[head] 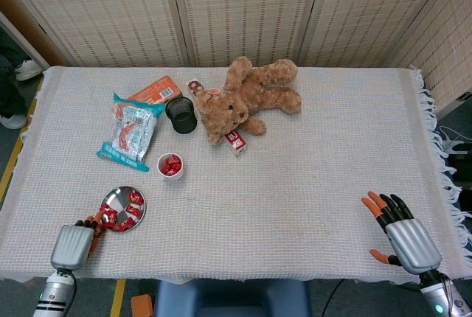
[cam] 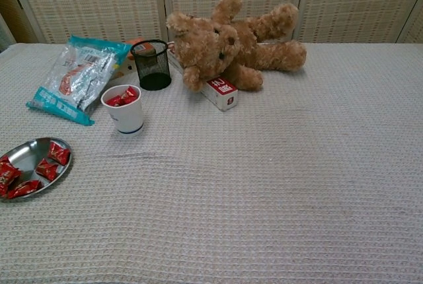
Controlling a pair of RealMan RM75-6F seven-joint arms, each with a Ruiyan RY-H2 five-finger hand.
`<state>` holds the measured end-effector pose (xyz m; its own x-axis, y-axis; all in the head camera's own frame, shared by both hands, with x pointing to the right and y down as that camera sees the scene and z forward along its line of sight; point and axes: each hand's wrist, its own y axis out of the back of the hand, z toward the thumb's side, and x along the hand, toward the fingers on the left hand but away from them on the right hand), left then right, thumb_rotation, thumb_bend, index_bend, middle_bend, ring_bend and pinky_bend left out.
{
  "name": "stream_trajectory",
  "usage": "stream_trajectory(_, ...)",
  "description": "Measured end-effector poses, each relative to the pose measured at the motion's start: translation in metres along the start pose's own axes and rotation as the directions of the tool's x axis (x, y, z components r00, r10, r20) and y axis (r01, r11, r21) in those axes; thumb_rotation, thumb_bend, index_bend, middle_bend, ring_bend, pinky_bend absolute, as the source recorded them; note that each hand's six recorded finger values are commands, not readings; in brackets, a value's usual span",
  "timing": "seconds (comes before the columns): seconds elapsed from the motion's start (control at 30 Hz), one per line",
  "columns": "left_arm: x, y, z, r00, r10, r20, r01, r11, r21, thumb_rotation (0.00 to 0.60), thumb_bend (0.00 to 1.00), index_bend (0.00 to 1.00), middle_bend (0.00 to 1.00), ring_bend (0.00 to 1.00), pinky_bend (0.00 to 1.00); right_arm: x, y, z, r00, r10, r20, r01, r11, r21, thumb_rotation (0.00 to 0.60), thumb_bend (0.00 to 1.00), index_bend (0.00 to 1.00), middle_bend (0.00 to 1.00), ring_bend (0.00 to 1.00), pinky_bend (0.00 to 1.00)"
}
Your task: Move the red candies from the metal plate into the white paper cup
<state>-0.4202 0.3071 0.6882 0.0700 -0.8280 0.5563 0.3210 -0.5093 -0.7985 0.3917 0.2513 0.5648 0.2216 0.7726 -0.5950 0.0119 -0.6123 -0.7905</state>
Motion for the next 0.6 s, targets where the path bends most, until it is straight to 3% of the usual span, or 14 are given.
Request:
stream_trajectory(0.13,0.0019,-0.0034,-0.0001,1.0,-0.015,-0.001,0.015,1.0,0.012,0.6,0.36,0.24,0.39,0.56,0.92,0.0,0.0001,-0.0003,1.0,-0.002,0.002,0.002,1.0,0.0,0.6,0.05,0.0,0.0,0.0,0.0)
stream_trajectory(0.43,0.0037,-0.0021,0.0016,1.0,0.011,-0.001,-0.011,1.0,0.008,0.6,0.36,0.35,0.54,0.57,0.94,0.0002,0.001,-0.0007,1.0,-0.005,0.003,0.005,1.0,-0.001,0.6,0.05,0.0,0.0,0.0,0.0)
stream_trajectory(0.6,0.004,-0.0044,0.0013,1.0,0.01,-0.003,-0.01,1.0,0.004,0.6,0.35,0.36,0.55,0.58,0.94,0.0005,0.001,-0.0007,1.0,-0.006,0.003,0.006,1.0,0.0,0.6,0.05,0.0,0.0,0.0,0.0)
